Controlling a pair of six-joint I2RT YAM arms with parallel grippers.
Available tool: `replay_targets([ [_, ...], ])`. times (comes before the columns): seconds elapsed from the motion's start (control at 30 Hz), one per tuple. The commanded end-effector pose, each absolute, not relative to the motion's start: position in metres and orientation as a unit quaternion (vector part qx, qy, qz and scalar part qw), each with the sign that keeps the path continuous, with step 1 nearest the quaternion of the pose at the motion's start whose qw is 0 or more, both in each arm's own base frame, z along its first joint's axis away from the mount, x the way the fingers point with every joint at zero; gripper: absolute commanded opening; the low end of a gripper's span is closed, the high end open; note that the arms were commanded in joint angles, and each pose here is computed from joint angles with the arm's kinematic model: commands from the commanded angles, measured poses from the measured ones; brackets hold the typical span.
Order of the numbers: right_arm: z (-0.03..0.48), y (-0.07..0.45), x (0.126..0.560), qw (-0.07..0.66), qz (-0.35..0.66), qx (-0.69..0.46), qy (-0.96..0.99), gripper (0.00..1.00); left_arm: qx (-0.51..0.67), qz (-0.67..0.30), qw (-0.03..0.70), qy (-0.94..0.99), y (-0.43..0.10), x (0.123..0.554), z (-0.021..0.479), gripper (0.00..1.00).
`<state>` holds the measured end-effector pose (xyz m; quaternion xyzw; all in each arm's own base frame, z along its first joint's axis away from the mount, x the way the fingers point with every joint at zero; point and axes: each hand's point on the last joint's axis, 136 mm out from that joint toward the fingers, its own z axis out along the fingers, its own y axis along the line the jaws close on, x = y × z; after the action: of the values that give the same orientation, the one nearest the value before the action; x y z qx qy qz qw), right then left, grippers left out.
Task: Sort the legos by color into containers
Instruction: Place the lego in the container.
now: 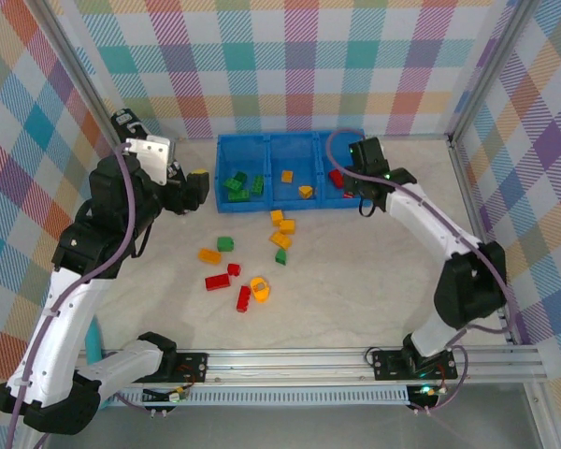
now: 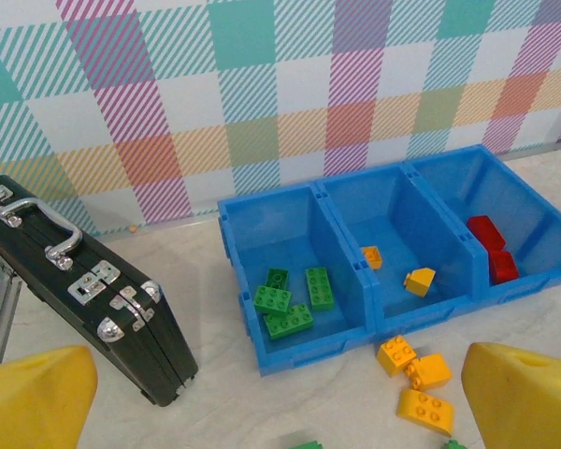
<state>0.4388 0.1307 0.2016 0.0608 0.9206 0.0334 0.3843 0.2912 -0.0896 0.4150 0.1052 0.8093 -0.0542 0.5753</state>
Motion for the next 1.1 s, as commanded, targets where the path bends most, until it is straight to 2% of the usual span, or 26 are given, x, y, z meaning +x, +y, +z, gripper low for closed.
replay_targets([
  [0.0,0.208,0.142,0.483,0.419,0.045,0.007,0.907,0.31,0.114,-0.046,0.580,0.805,-0.088,0.291,0.420,1.00],
  [0.27,0.163,0.156,0.549,0.400,0.066,-0.017,0.914,0.32,0.111,-0.041,0.568,0.815,-0.087,0.305,0.406,1.00],
  [0.63,0.109,0.156,0.579,0.345,0.036,-0.016,0.938,0.36,0.078,-0.063,0.552,0.828,-0.076,0.321,0.395,1.00],
  [0.83,0.101,0.155,0.578,0.330,0.036,-0.011,0.943,0.49,0.062,-0.068,0.544,0.834,-0.070,0.328,0.390,1.00],
  [1.07,0.127,0.158,0.568,0.341,0.064,-0.004,0.938,0.60,0.052,-0.065,0.548,0.832,-0.064,0.328,0.390,1.00],
])
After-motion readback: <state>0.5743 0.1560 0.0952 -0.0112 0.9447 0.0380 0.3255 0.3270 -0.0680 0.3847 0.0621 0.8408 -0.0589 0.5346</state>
